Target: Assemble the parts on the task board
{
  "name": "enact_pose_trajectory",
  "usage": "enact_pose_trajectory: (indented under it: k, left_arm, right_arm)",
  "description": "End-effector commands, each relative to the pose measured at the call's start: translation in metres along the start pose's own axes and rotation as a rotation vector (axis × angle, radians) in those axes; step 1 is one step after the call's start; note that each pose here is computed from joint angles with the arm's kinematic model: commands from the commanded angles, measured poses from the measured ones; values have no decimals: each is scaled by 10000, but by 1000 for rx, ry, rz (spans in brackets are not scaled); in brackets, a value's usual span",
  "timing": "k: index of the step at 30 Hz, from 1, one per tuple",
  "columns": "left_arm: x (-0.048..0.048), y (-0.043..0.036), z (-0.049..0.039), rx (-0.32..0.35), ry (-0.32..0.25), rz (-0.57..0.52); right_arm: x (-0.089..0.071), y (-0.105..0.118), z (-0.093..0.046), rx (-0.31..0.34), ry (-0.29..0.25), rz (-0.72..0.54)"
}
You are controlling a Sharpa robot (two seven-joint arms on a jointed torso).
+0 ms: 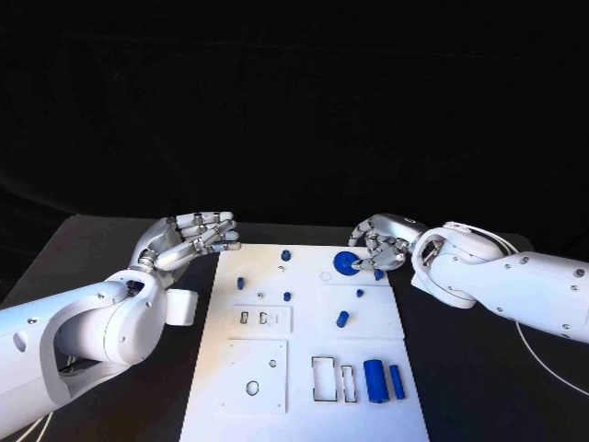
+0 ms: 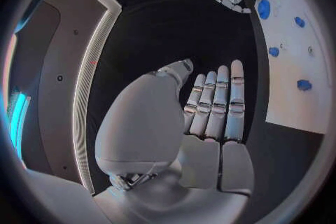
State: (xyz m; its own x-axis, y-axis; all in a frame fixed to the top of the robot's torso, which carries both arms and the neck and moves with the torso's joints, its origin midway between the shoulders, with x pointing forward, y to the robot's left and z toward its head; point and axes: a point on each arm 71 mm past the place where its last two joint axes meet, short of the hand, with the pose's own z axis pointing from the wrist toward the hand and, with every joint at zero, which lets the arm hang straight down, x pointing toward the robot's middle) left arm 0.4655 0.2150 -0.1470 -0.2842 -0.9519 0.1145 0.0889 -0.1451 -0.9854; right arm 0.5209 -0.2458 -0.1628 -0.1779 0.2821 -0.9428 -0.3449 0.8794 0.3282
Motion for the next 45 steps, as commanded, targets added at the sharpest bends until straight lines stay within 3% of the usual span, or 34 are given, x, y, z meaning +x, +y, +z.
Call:
enact_pose_trajectory:
  k: [1,13,32,45]
  left_arm:
    - [27,-8,6,3,21,-15]
    - [24,-4,12,1,20,-15]
    - [7,1,20,0,17,-12]
    - [3,6,27,-3,16,-12]
  right_arm:
    - [77,-18,30,28,72,8]
    - [118,-47,115,52,72,7]
    - [176,-43,148,54,109,10]
    - [181,-32,160,58,99,-20]
